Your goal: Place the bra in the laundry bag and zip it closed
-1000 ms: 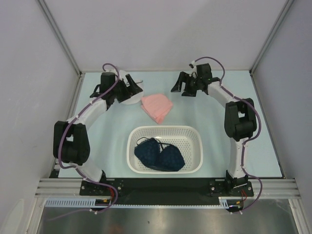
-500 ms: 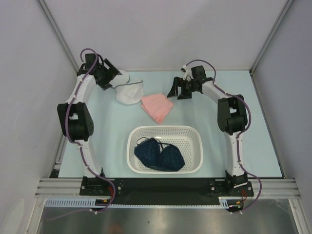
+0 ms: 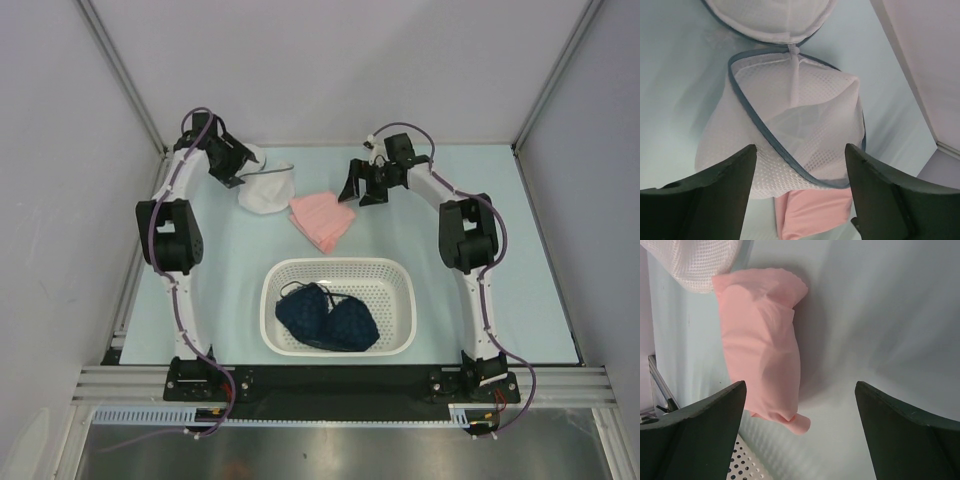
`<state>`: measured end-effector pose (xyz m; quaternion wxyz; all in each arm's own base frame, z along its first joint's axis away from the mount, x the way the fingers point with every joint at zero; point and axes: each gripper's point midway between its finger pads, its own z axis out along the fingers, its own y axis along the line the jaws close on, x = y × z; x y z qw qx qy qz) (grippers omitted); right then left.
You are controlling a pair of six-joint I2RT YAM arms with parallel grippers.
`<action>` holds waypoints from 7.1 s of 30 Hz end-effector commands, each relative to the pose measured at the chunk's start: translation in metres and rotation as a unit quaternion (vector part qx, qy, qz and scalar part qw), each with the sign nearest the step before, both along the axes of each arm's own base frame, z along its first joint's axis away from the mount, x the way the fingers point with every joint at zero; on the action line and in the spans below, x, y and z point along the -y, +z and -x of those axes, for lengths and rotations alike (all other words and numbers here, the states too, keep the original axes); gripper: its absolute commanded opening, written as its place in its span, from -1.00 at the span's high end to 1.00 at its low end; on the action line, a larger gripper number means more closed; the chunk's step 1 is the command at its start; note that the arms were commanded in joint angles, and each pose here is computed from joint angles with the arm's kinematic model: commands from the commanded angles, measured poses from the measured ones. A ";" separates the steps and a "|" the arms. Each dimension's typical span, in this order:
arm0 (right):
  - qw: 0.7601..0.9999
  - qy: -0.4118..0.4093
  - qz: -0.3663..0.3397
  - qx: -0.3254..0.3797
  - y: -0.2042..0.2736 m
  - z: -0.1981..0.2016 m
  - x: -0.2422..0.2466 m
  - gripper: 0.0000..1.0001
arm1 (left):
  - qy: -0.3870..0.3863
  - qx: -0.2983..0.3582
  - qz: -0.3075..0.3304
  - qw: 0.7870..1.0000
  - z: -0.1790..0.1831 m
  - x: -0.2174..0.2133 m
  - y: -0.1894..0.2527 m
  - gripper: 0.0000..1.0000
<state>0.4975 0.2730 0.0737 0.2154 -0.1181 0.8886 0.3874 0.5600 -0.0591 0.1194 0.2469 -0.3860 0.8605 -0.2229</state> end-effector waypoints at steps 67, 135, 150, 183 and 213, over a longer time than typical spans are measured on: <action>0.978 -0.146 -0.033 0.144 0.197 -0.001 -0.043 1.00 | -0.360 0.051 -0.127 0.923 0.037 0.050 -0.028 -0.36; 0.988 -0.058 -0.052 0.130 0.210 0.054 -0.127 1.00 | -0.216 0.211 -0.190 0.934 0.149 0.067 0.070 1.00; 0.991 -0.046 0.008 0.128 0.195 0.059 -0.114 1.00 | -0.217 0.265 -0.185 0.921 0.154 0.073 0.081 1.00; 0.960 0.182 -0.026 0.210 0.092 0.113 -0.155 1.00 | -0.353 0.258 -0.103 0.894 0.135 0.134 0.067 1.00; 0.987 0.080 0.029 0.139 0.114 0.103 -0.094 -0.60 | -0.390 0.248 -0.106 0.881 0.128 0.131 0.037 1.00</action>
